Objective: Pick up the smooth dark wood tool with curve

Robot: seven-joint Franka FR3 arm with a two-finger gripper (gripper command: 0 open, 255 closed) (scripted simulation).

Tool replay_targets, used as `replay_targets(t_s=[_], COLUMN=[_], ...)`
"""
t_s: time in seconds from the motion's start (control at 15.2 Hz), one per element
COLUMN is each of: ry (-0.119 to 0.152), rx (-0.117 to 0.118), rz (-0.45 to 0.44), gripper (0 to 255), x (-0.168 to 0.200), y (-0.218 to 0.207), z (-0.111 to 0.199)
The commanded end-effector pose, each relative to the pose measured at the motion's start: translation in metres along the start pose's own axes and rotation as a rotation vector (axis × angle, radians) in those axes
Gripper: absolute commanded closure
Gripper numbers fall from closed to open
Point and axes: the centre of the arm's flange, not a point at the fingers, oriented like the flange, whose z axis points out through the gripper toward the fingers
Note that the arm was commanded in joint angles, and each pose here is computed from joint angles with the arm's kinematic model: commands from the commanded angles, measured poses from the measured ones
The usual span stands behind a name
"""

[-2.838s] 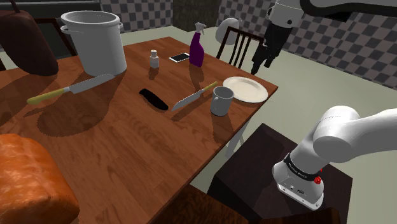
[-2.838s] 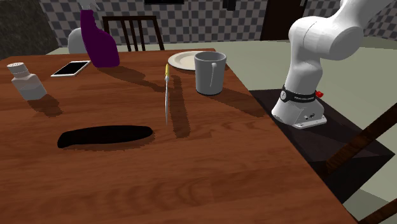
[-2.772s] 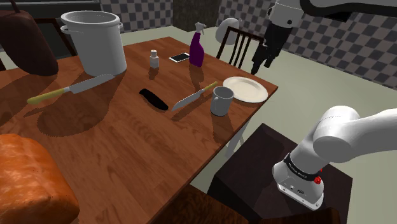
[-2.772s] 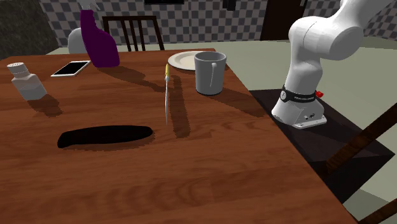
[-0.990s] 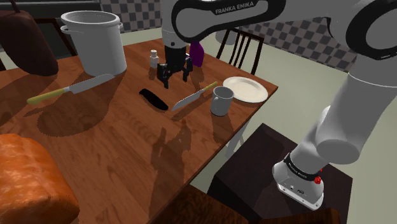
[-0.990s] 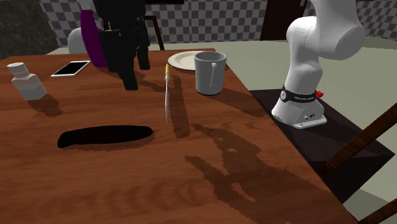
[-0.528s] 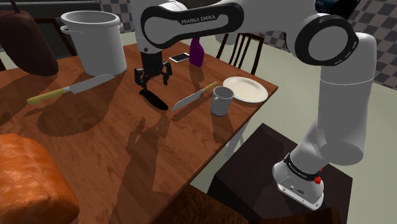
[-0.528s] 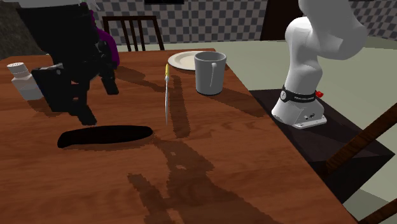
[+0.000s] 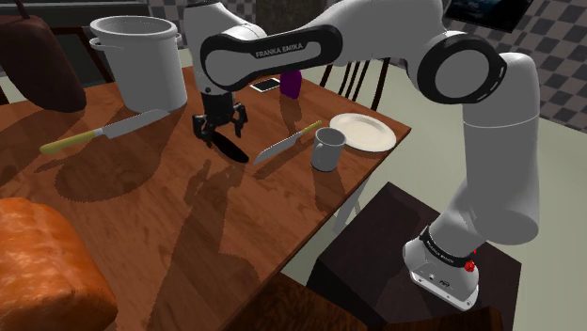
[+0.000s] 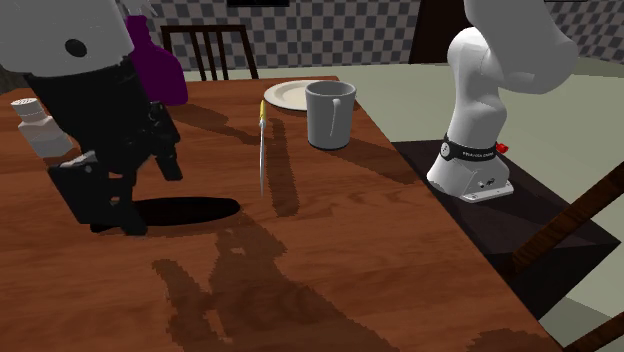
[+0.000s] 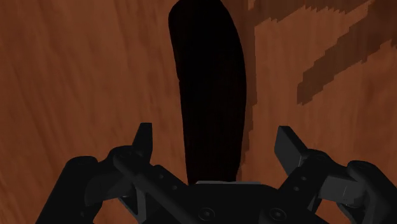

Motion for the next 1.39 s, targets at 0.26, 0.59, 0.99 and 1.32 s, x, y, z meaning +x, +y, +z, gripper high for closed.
replay_targets(t_s=[0.26, 0.59, 0.99, 1.32], ry=[0.000, 0.000, 0.000, 0.000], rx=[0.000, 0.000, 0.000, 0.000], rz=[0.000, 0.000, 0.000, 0.000], gripper=[255, 255, 255, 255], x=[0.000, 0.000, -0.001, -0.002], y=[-0.001, -0.001, 0.000, 0.001], z=[0.009, 0.009, -0.012, -0.039])
